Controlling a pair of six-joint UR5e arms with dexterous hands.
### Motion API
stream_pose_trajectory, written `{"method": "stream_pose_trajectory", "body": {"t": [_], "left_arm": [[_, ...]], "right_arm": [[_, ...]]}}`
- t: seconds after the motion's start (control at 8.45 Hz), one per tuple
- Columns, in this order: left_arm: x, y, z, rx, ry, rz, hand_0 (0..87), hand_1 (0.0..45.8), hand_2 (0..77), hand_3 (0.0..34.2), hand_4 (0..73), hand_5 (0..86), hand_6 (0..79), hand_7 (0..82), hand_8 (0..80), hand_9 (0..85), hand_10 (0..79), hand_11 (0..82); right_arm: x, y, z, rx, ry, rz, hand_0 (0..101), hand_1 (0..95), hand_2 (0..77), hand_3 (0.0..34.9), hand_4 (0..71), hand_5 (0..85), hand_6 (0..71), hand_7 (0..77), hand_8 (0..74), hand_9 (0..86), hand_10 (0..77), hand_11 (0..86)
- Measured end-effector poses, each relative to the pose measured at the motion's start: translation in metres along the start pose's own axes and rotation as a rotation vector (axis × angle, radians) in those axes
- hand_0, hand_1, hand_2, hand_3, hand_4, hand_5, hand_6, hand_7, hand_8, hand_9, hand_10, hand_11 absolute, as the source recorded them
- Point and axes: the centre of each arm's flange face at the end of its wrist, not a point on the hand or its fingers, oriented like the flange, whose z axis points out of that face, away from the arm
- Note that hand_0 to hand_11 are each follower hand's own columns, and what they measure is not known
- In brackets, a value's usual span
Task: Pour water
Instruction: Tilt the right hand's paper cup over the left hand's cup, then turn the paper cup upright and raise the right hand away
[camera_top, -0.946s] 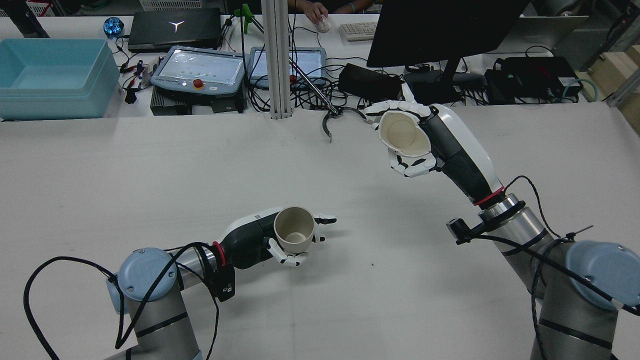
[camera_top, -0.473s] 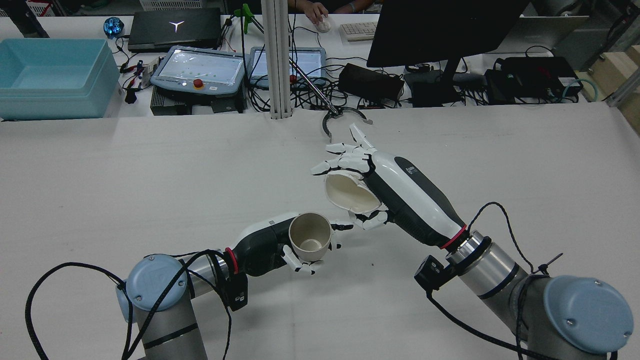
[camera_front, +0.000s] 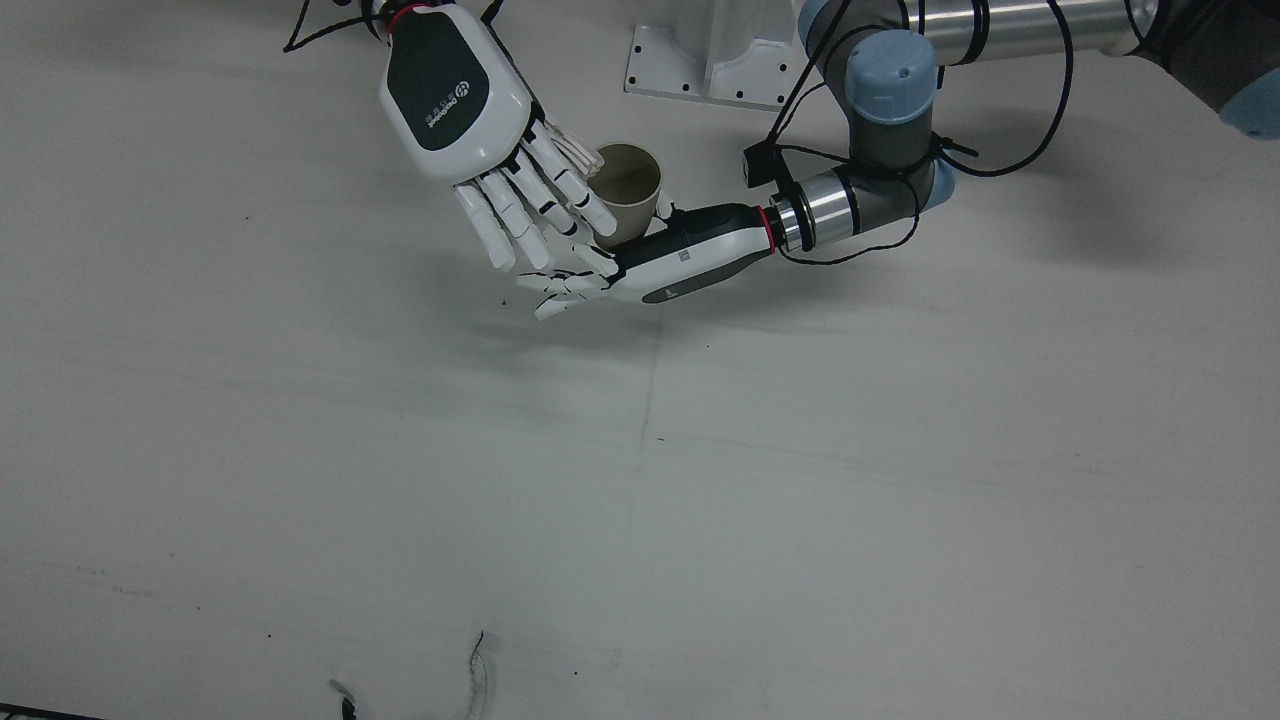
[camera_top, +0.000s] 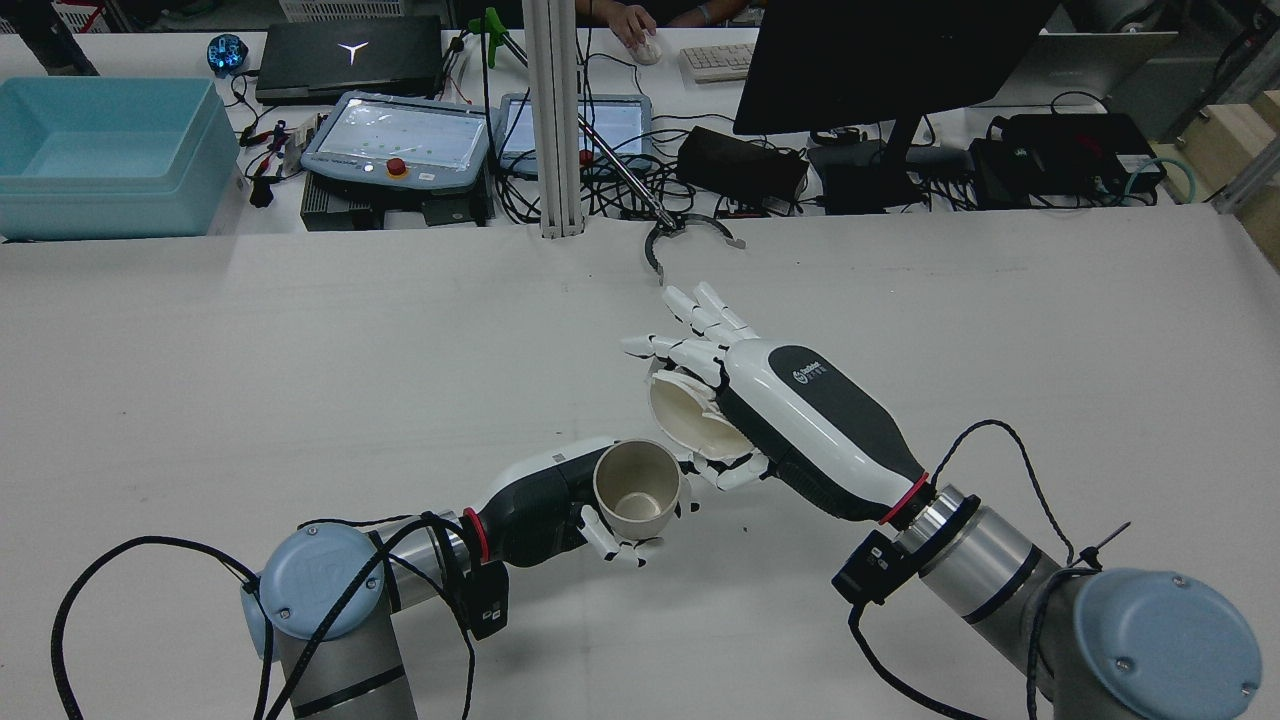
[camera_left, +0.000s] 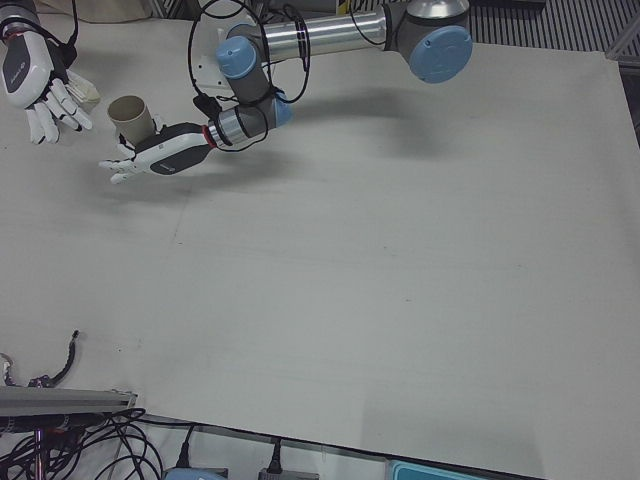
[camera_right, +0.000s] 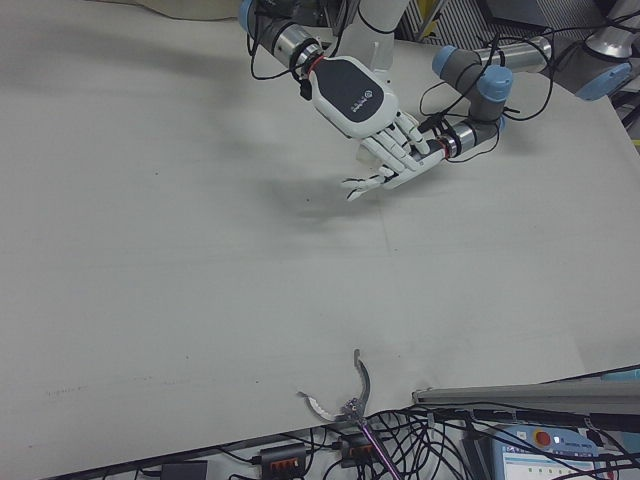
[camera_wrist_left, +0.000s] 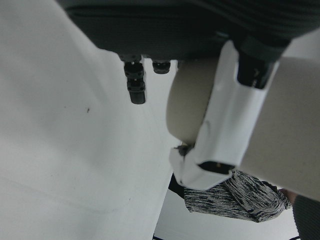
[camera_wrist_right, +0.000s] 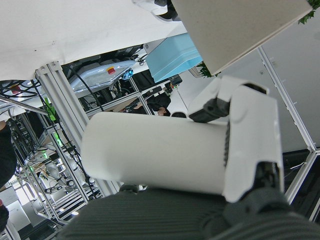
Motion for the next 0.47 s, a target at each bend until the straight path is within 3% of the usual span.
{"method": "stream_pose_trajectory", "body": {"t": [0.12, 0.24, 0.47], "left_arm": [[-0.004, 0.002, 0.0, 0.0, 0.001, 0.0, 80.2, 28.4, 47.5, 0.0, 61.1, 37.6, 15.3, 11.4, 4.9, 0.5, 11.4, 19.6], [-0.007, 0.003, 0.0, 0.001, 0.004, 0.0, 80.2, 28.4, 47.5, 0.0, 61.1, 37.6, 15.3, 11.4, 4.9, 0.5, 11.4, 19.6], [-0.004, -0.001, -0.004, 0.011, 0.01, -0.004, 80.6, 28.4, 46.9, 0.0, 60.5, 38.2, 14.7, 11.4, 4.9, 0.5, 10.4, 19.1]], "right_arm": [[-0.003, 0.0, -0.001, 0.001, 0.003, -0.01, 61, 33.8, 52.9, 0.0, 4.9, 15.3, 29.5, 34.9, 4.9, 3.8, 0.5, 0.5], [-0.009, -0.001, -0.002, 0.004, -0.005, -0.008, 59, 34.4, 52.9, 2.9, 0.0, 14.7, 27.3, 32.2, 4.9, 6.0, 0.5, 0.5], [-0.038, -0.013, -0.004, 0.036, -0.059, 0.041, 58, 34.4, 52.9, 3.4, 0.0, 14.7, 28.4, 32.2, 7.6, 6.5, 0.5, 0.5]]}}
